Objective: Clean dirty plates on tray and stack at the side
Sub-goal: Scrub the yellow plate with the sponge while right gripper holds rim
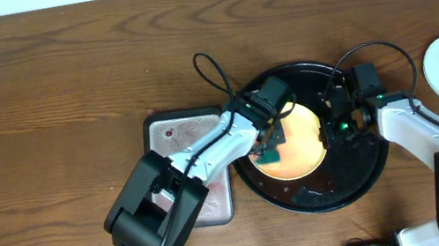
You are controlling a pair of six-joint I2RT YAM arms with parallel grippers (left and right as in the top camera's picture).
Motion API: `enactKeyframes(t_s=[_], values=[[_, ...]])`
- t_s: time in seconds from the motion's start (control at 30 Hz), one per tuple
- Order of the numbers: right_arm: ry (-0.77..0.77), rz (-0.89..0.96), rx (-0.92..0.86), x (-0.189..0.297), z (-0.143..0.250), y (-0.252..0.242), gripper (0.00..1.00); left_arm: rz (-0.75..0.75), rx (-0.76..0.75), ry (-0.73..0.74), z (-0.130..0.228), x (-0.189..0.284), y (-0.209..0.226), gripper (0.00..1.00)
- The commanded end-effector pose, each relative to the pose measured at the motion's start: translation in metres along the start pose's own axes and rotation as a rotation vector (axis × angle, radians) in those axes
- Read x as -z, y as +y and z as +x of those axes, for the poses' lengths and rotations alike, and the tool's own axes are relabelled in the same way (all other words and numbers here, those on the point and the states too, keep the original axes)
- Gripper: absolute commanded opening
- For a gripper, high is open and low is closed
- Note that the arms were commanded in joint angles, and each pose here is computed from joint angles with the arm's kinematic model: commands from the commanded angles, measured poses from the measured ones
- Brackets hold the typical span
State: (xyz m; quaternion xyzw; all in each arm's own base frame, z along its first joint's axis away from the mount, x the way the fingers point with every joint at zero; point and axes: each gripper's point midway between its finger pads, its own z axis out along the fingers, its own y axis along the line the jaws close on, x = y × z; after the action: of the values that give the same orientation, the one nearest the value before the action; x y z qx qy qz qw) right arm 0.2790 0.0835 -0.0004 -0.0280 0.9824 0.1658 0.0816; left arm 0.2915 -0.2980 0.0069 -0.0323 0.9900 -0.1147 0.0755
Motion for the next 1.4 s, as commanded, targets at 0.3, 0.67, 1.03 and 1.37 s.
enactKeyframes(t_s=[0.3,0.67,1.03,1.37], values=[[0.070,0.090,0.004,-0.013,0.021,-0.019,0.01,0.353,-0.057,0.214,0.058,-0.033,-0.082,0.08],[0.073,0.090,0.003,-0.013,0.022,-0.019,0.01,0.176,-0.004,0.188,0.047,-0.043,-0.035,0.08],[0.071,0.090,0.004,-0.013,0.021,-0.019,0.01,-0.469,-0.036,-0.056,-0.002,-0.025,0.108,0.08],[0.070,0.090,0.004,-0.013,0.021,-0.019,0.01,-0.474,-0.077,-0.130,-0.024,0.005,0.090,0.07]])
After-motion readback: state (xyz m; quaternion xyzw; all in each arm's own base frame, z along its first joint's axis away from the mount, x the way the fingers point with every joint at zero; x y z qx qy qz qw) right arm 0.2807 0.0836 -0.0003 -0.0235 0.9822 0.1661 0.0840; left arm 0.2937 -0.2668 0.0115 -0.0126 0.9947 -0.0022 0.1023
